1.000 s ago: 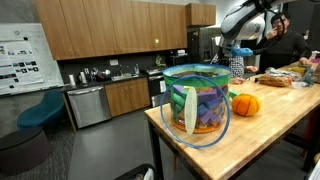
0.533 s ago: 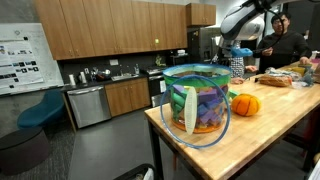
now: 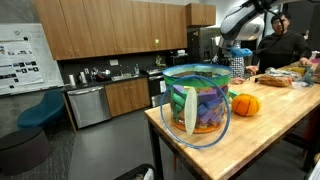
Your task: Pick up the green and orange connected blocks and put them on the table
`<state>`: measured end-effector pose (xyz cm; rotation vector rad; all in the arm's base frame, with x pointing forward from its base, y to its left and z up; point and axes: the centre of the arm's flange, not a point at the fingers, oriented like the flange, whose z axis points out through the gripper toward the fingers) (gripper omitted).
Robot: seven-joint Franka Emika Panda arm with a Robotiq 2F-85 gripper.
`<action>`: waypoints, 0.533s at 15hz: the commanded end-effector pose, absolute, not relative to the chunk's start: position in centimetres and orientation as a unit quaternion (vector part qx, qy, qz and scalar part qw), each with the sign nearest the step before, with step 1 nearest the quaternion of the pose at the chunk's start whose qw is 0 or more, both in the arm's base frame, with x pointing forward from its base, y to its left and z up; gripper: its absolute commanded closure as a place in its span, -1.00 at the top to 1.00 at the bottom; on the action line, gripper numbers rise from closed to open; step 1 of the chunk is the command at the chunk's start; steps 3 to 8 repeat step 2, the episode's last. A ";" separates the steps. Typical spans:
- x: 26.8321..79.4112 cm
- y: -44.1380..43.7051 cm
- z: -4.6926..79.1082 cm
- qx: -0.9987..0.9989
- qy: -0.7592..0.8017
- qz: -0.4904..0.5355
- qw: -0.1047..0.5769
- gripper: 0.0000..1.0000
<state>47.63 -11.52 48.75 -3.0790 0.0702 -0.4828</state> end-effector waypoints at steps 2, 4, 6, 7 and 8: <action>47.6 -11.5 48.7 -0.988 0.023 -0.155 0.012 0.35; 47.6 -11.5 48.7 -0.988 0.023 -0.155 0.012 0.35; 47.6 -11.5 48.7 -0.988 0.023 -0.155 0.012 0.35; 47.6 -11.5 48.7 -0.988 0.023 -0.155 0.012 0.35; 47.6 -11.5 48.7 -0.988 0.023 -0.155 0.012 0.35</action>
